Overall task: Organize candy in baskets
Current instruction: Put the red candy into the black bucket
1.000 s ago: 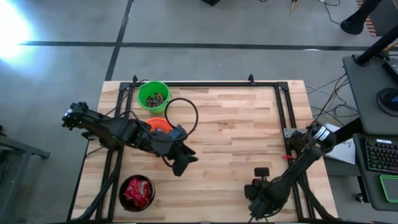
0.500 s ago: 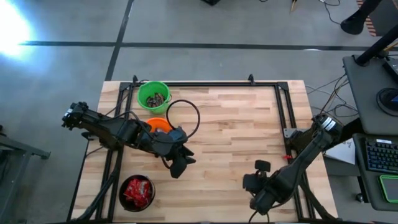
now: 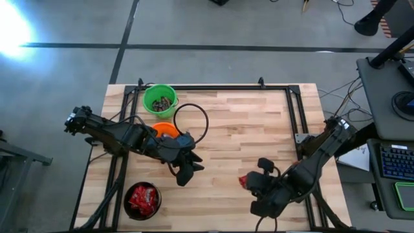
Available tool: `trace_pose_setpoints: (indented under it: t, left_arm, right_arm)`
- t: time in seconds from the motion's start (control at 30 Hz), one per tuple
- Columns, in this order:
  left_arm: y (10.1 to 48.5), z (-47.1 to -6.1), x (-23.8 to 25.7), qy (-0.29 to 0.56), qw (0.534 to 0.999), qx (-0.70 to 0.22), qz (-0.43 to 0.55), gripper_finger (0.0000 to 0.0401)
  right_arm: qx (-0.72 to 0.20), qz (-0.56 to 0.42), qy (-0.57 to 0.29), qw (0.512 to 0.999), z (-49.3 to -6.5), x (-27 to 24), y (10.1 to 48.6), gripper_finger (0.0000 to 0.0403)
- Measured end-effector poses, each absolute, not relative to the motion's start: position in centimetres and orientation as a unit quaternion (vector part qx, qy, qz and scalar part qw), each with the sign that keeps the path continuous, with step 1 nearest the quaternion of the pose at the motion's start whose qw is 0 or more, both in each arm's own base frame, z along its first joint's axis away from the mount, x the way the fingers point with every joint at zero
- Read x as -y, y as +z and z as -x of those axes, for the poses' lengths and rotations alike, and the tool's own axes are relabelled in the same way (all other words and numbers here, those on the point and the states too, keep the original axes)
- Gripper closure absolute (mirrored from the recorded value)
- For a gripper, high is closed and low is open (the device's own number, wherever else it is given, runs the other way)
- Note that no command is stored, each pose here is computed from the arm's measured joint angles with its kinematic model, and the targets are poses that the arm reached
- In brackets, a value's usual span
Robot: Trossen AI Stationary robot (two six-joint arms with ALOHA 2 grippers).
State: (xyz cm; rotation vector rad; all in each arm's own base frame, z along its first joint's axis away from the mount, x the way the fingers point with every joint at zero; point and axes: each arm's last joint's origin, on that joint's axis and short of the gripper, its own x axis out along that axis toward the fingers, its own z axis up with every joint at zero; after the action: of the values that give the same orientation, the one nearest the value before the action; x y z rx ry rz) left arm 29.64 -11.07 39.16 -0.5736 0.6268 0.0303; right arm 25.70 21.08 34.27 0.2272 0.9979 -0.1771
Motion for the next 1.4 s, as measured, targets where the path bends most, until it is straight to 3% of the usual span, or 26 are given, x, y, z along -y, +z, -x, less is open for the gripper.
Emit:
trace_pose_setpoints:
  t: [0.57, 0.73, 1.0, 1.4]
  left_arm:
    - [41.1, -30.2, 11.3, -0.048, 0.96, -0.225, 0.16, 0.026]
    - [41.1, -30.2, 11.1, -0.014, 0.96, -0.22, 0.174, 0.026]
    - [41.3, -30.2, 11.0, 0.017, 0.936, -0.211, 0.281, 0.026]
    - [42.0, -30.7, 10.5, 0.031, 0.917, -0.166, 0.361, 0.026]
  right_arm:
    - [-0.331, -0.194, -0.088, 0.919, -27.5, -18.9, 42.0, 0.0388]
    - [-0.308, -0.22, -0.083, 0.922, -28.0, -18.9, 42.4, 0.0388]
    - [-0.337, -0.135, -0.077, 0.929, -27.9, -18.4, 41.8, 0.0388]
    - [-0.408, 0.054, -0.067, 0.909, -28.1, -15.8, 40.8, 0.0388]
